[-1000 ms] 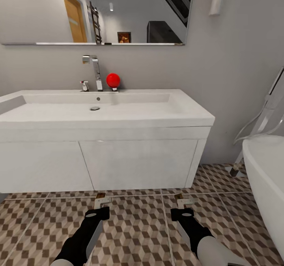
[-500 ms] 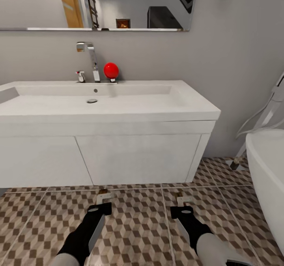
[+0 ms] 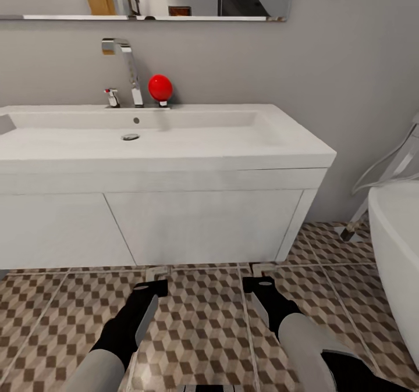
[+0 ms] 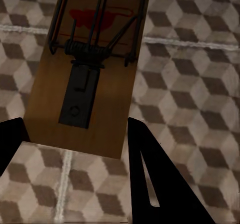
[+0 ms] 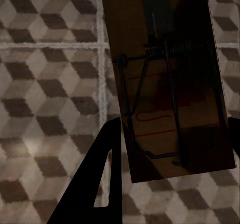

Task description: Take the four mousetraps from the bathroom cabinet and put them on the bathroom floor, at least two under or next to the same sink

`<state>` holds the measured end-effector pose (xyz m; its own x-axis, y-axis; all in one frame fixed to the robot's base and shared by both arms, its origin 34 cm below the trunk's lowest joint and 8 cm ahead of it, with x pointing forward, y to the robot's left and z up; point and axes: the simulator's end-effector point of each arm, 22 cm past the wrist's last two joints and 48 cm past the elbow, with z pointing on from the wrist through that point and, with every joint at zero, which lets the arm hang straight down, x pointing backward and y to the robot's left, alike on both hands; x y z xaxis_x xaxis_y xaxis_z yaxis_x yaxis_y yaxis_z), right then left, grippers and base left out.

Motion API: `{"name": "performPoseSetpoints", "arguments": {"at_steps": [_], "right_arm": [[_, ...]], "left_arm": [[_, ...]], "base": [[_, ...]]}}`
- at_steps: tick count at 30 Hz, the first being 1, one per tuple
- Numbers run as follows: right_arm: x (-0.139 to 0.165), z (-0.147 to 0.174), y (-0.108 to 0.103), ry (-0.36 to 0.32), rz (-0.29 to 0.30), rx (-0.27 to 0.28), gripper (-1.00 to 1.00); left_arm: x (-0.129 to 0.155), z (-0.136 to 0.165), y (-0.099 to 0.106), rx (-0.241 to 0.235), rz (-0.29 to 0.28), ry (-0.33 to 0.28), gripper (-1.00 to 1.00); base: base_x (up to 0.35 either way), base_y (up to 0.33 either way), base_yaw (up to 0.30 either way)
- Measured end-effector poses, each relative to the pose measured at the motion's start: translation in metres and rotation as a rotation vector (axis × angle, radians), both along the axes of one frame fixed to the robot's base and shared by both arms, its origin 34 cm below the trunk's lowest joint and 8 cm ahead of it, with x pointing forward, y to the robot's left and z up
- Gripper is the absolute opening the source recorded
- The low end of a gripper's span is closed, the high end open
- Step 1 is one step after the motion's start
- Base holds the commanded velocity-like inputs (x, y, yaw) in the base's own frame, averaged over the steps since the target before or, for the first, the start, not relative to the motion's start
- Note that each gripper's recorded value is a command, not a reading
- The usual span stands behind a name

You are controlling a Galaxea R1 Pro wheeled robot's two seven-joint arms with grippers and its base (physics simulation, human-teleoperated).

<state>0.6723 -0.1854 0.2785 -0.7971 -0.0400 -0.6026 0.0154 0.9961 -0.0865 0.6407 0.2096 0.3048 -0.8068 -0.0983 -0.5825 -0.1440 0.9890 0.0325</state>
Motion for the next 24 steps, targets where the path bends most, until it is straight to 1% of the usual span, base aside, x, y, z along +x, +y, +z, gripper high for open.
{"name": "performPoseSetpoints", "arguments": {"at_steps": [14,19,24], "right_arm": [[-0.012,-0.034,0.0,0.05,-0.001,0.002,-1.0],[-0.026,-0.053,0.003,0.087,0.006,0.003,-1.0],[-0.027,-0.062,0.002,0.089,0.011,-0.006,-1.0]], "left_arm": [[-0.011,-0.033,0.004,0.003,0.006,0.049,-1.0],[-0.016,-0.044,0.004,0.003,0.007,0.068,-1.0],[-0.019,-0.054,0.004,0.002,0.007,0.083,-1.0]], "base": [[0.0,0.0,0.0],[0.0,0.0,0.0],[0.0,0.0,0.0]]}}
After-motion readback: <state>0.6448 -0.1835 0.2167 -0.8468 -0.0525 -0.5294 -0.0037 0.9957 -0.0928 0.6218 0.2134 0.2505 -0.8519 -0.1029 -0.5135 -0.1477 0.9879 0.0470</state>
